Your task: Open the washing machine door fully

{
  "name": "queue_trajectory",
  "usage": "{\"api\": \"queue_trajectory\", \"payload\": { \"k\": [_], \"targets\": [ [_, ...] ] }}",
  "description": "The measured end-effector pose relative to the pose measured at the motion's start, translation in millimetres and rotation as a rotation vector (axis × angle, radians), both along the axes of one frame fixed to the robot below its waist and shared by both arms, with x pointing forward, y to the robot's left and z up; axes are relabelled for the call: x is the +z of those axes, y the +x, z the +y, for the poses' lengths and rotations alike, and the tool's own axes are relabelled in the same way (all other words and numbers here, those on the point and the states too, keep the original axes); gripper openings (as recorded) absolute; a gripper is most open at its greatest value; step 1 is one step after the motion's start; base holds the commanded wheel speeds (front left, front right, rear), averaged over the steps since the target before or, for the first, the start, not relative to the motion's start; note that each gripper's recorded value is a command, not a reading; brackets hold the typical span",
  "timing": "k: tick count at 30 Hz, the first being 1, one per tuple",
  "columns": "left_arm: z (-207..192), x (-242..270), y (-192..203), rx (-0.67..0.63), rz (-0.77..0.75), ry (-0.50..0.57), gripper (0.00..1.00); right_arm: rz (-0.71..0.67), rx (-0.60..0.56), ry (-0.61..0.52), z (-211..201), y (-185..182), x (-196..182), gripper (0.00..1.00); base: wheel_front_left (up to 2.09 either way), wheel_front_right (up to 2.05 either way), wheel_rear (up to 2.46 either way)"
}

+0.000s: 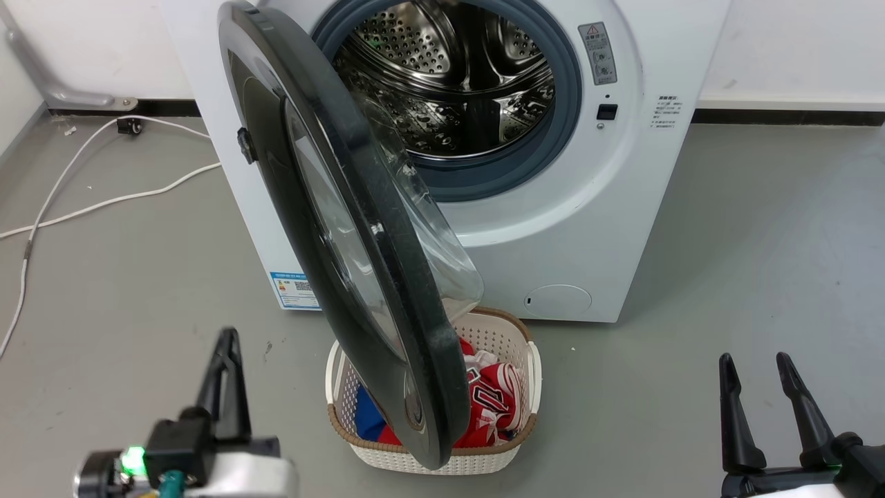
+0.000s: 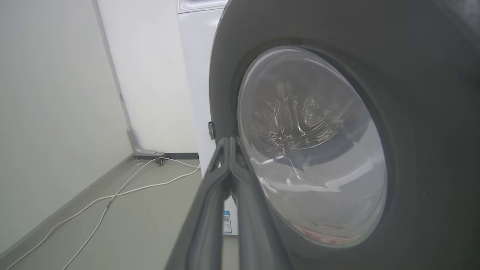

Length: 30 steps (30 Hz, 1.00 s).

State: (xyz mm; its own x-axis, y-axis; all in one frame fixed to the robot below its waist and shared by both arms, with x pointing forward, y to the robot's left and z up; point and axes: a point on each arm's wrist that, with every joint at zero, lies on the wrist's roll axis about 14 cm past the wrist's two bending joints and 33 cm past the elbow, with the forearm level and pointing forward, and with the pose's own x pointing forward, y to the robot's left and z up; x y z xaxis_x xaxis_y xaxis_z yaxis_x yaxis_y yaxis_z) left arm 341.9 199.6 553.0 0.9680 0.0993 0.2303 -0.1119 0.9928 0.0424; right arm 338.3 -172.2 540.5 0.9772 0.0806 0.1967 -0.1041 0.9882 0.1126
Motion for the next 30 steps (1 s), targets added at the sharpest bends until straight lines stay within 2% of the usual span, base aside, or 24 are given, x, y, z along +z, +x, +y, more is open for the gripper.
{"api": "queue_trajectory", "payload": {
  "k": [4,9,17,23,30],
  "targets": [
    [7,42,7,0.008,-0.124,0.042,0.00,-0.002,0.005,0.002,2,0,1,1.00,0.00,0.00,0.00],
    [-3,106,9,-0.035,-0.320,0.096,0.00,-0.005,0.011,0.003,4,0,1,1.00,0.00,0.00,0.00],
    [-71,193,-14,-0.256,-0.622,0.191,0.00,-0.001,0.021,0.004,7,0,0,1.00,0.00,0.00,0.00],
    [-128,213,-31,-0.457,-0.718,0.234,0.00,0.002,0.025,0.004,9,-1,-1,1.00,0.00,0.00,0.00],
    [-183,195,-42,-0.664,-0.684,0.223,0.00,0.001,0.026,0.005,9,-1,0,1.00,0.00,0.00,0.00]
  ]
}}
